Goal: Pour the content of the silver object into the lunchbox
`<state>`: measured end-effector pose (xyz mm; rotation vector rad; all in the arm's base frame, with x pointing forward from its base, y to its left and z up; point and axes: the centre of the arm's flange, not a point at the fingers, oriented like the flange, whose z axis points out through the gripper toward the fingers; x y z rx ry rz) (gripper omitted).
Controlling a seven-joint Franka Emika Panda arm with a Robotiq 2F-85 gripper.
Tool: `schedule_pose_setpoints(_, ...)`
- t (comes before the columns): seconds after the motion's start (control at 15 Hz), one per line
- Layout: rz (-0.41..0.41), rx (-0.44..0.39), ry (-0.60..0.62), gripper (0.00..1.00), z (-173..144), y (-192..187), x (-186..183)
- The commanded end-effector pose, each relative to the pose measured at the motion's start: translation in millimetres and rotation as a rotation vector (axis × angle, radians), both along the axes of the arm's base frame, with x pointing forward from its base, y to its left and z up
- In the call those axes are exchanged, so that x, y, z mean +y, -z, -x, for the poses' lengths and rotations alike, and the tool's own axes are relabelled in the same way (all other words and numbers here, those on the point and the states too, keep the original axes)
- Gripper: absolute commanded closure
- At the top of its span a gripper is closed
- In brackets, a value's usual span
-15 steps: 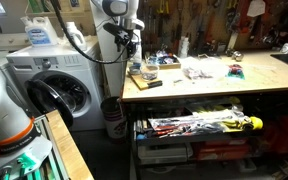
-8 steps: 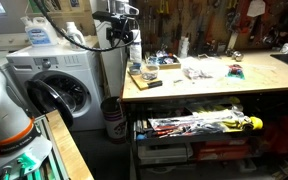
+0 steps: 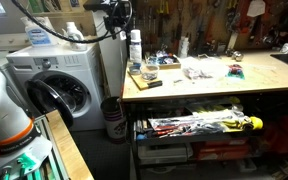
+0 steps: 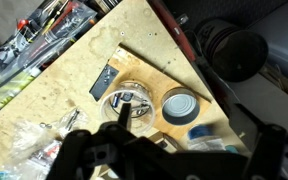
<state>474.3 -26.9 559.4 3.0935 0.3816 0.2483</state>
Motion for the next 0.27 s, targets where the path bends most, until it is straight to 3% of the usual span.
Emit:
schedule_pose_setpoints(0.0, -0.001, -0.006, 0.005, 0.00, 2.3, -2.3, -1.2)
schedule_pose_setpoints(0.2, 0.000, -0.006, 0.001, 0.00, 0.4, -2.5, 0.8)
